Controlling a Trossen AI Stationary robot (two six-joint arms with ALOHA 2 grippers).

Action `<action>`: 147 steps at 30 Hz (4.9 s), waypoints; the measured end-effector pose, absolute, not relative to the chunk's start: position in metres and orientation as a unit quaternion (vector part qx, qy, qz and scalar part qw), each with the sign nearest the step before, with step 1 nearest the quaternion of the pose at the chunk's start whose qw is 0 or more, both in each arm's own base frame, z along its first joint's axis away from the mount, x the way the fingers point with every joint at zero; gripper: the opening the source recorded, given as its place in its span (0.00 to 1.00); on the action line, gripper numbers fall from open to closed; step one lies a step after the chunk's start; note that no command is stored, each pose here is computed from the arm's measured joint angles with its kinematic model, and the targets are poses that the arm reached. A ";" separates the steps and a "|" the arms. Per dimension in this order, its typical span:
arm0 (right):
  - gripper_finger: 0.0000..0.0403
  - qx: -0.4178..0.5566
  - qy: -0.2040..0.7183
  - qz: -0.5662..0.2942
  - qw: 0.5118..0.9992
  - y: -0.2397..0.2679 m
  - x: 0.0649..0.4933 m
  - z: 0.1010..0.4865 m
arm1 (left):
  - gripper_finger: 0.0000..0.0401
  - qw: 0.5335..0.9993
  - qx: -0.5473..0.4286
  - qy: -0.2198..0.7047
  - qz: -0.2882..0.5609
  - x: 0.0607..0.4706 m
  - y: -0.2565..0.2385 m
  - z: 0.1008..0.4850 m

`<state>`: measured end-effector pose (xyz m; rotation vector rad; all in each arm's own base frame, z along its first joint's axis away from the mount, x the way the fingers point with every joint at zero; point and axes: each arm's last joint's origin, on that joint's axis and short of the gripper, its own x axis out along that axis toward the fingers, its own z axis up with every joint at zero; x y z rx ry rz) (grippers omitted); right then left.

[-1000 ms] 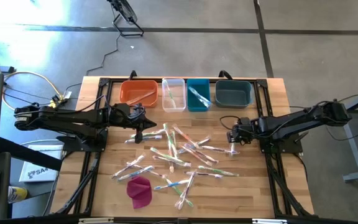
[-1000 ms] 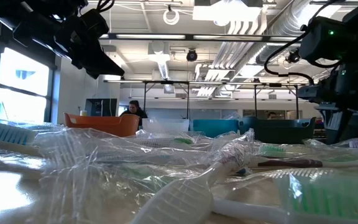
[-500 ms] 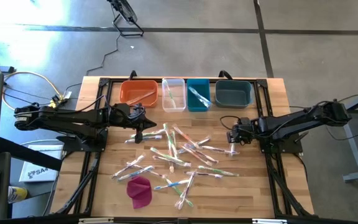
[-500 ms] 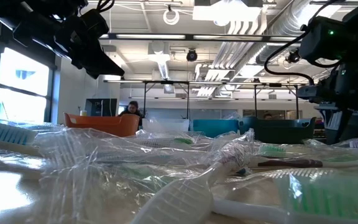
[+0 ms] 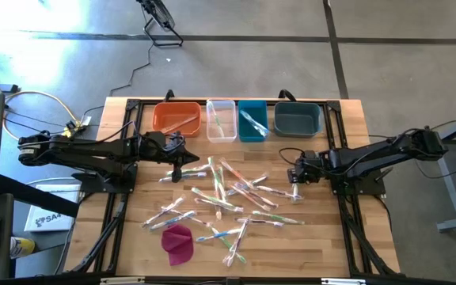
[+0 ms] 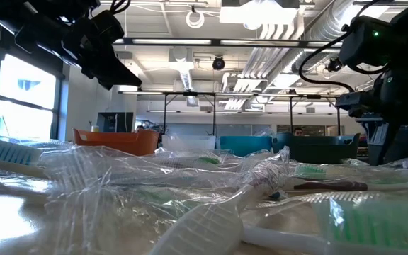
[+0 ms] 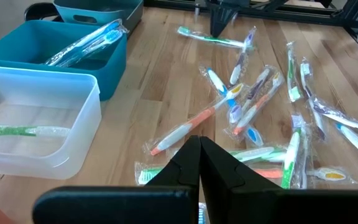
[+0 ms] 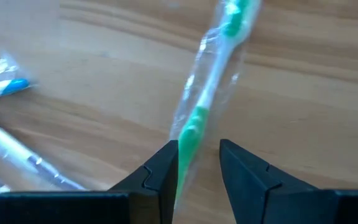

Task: Pick & Place Toothbrushes
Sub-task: Put the green toothbrush into the transparent bin

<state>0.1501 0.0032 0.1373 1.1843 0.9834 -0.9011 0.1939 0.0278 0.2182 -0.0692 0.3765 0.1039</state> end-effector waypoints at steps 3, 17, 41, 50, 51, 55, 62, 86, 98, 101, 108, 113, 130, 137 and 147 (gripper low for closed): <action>0.27 0.522 0.425 -0.381 0.634 0.004 0.153 0.138 | 0.00 0.980 -0.034 0.187 0.052 0.194 0.028 0.218; 0.27 0.519 0.417 -0.402 0.629 0.003 0.151 0.137 | 0.00 0.980 -0.034 0.187 0.052 0.194 0.028 0.218; 0.07 0.482 0.452 -0.433 0.613 0.002 0.155 0.122 | 0.00 0.980 -0.034 0.187 0.052 0.194 0.028 0.218; 0.03 0.472 0.449 -0.419 0.633 0.002 0.153 0.126 | 0.00 0.980 -0.034 0.187 0.052 0.194 0.028 0.218; 0.02 0.469 0.448 -0.414 0.638 0.002 0.153 0.127 | 0.00 0.980 -0.034 0.187 0.052 0.194 0.028 0.218; 0.02 0.467 0.436 -0.404 0.655 0.001 0.151 0.131 | 0.00 0.980 -0.034 0.187 0.052 0.194 0.028 0.218; 0.02 0.462 0.397 -0.372 0.700 0.000 0.153 0.143 | 0.00 0.980 -0.034 0.186 0.052 0.194 0.028 0.218; 0.02 0.326 0.174 -0.216 0.904 -0.003 0.182 0.197 | 0.00 0.985 -0.072 0.144 0.059 0.197 0.028 0.226; 0.02 0.224 0.133 -0.208 0.943 -0.005 0.189 0.206 | 0.00 0.987 -0.091 0.049 0.125 0.199 0.033 0.242; 0.02 0.206 0.128 -0.203 0.949 -0.004 0.195 0.205 | 0.00 0.984 -0.086 0.040 0.149 0.199 0.034 0.244; 0.02 0.179 0.133 -0.198 0.955 -0.004 0.209 0.195 | 0.04 0.984 -0.080 0.042 0.152 0.201 0.035 0.242; 0.02 0.161 0.122 -0.190 0.961 -0.004 0.218 0.191 | 0.19 0.984 -0.082 0.033 0.156 0.207 0.045 0.240; 0.02 0.144 0.051 -0.135 0.979 -0.001 0.241 0.188 | 0.33 0.996 -0.069 -0.048 0.023 0.251 0.067 0.226; 0.02 0.149 0.026 -0.116 0.982 0.000 0.248 0.185 | 0.33 0.997 -0.041 -0.039 -0.049 0.278 0.071 0.229; 0.02 0.148 0.019 -0.114 0.982 0.001 0.252 0.181 | 0.33 0.997 -0.044 -0.034 -0.054 0.304 0.078 0.228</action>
